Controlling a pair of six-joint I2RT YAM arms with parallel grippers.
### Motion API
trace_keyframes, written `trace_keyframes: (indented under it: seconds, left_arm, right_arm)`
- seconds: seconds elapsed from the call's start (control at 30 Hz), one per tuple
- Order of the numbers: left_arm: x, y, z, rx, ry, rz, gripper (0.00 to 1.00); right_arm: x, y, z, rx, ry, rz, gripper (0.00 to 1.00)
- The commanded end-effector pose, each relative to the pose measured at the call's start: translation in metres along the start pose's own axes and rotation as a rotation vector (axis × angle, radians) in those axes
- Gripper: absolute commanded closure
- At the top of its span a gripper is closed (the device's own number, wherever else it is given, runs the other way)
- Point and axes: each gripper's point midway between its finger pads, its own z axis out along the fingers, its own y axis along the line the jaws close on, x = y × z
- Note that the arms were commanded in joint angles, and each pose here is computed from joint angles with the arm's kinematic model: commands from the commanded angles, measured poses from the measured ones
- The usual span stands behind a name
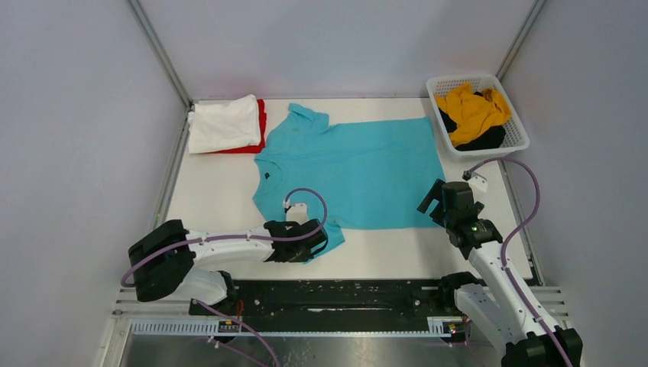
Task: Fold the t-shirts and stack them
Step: Grab the side of the flattened tshirt closest away from the robot with both arms
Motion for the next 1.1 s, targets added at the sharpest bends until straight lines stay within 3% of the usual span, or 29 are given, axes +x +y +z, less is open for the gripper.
trace_keyframes:
  seconds: [0.0,0.27,0.53,0.67,0.93,1.07]
  left_arm:
    - [0.020,0.065,0.001,-0.268,0.039,0.022,1.00]
    - [0.026,0.075,-0.016,-0.183,0.077,-0.068,1.00]
    - [0.029,0.076,-0.031,-0.107,0.092,-0.098,1.00]
    - [0.025,0.074,-0.033,-0.099,0.080,-0.093,1.00]
    - [0.023,0.066,-0.031,-0.070,0.080,-0.101,1.00]
    - [0.022,0.061,-0.032,-0.048,0.079,-0.098,1.00]
  right_arm:
    - [-0.003,-0.002,-0.003,0.021,-0.004,0.029,0.00]
    - [0.025,-0.027,-0.009,0.112,0.099,-0.008,0.01]
    - [0.048,-0.058,-0.001,0.245,0.125,0.099,0.01]
    - [0.066,-0.054,0.004,0.233,0.215,0.151,0.02]
    - [0.099,-0.055,0.005,0.233,0.326,0.219,0.10]
    - [0.102,-0.062,0.011,0.257,0.294,0.254,0.13]
